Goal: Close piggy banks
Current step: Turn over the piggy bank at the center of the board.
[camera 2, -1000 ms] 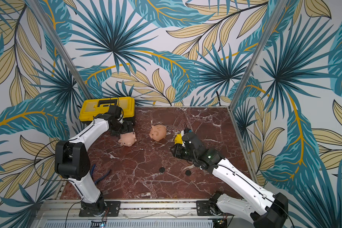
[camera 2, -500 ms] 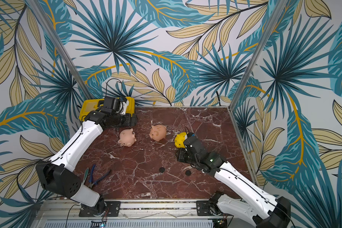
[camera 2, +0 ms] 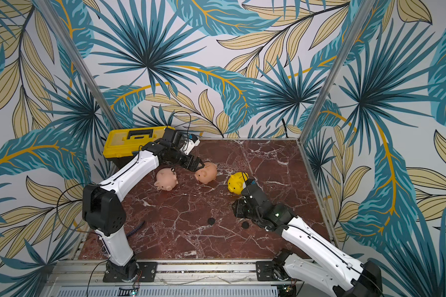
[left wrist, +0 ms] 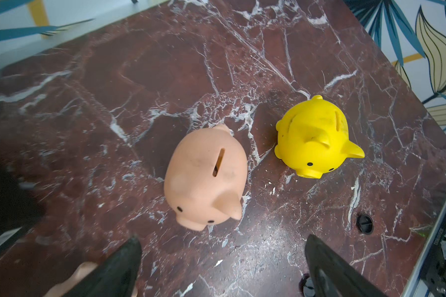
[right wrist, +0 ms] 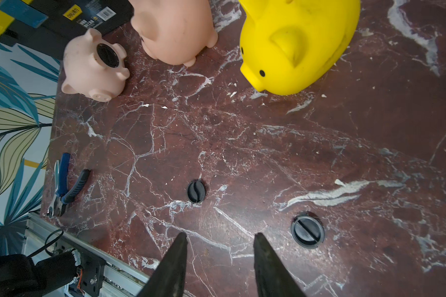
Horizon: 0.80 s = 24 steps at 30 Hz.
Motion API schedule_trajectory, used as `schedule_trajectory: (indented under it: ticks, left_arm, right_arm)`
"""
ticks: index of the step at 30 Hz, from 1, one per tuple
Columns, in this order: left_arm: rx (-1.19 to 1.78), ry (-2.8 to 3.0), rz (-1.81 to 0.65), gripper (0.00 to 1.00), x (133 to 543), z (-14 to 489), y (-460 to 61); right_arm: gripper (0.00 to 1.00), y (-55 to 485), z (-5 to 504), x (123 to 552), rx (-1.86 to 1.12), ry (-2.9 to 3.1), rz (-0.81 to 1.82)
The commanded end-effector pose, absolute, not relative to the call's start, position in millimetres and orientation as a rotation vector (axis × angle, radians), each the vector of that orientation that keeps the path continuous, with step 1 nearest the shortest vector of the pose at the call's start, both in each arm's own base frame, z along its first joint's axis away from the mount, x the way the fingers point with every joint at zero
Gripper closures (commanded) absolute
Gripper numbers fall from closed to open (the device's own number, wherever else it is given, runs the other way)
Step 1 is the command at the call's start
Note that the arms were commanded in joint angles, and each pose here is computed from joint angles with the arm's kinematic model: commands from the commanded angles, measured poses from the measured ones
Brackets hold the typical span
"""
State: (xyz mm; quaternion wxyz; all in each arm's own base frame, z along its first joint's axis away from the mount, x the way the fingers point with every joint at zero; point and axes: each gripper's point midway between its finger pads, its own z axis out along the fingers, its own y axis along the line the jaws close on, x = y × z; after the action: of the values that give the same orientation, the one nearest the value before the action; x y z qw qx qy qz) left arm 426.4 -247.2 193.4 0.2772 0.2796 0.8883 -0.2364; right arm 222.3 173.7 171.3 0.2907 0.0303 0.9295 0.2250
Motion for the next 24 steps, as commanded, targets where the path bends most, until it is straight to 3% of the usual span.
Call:
schedule_trajectory:
  ticks: [1, 14, 24]
  left_arm:
    - [0.895, 2.202, -0.704, 0.00, 437, 215, -269]
    - [1.107, 2.057, -0.496, 0.01, 457, 173, -265]
    - [1.176, 2.077, -0.568, 0.00, 449, 144, -269]
  right_arm:
    - [0.54, 179, 174, 223, 0.045, 2.450, 0.629]
    - [0.49, 191, 185, 222, 0.011, 2.389, 0.751]
    - [0.48, 188, 177, 220, 0.002, 2.431, 0.707]
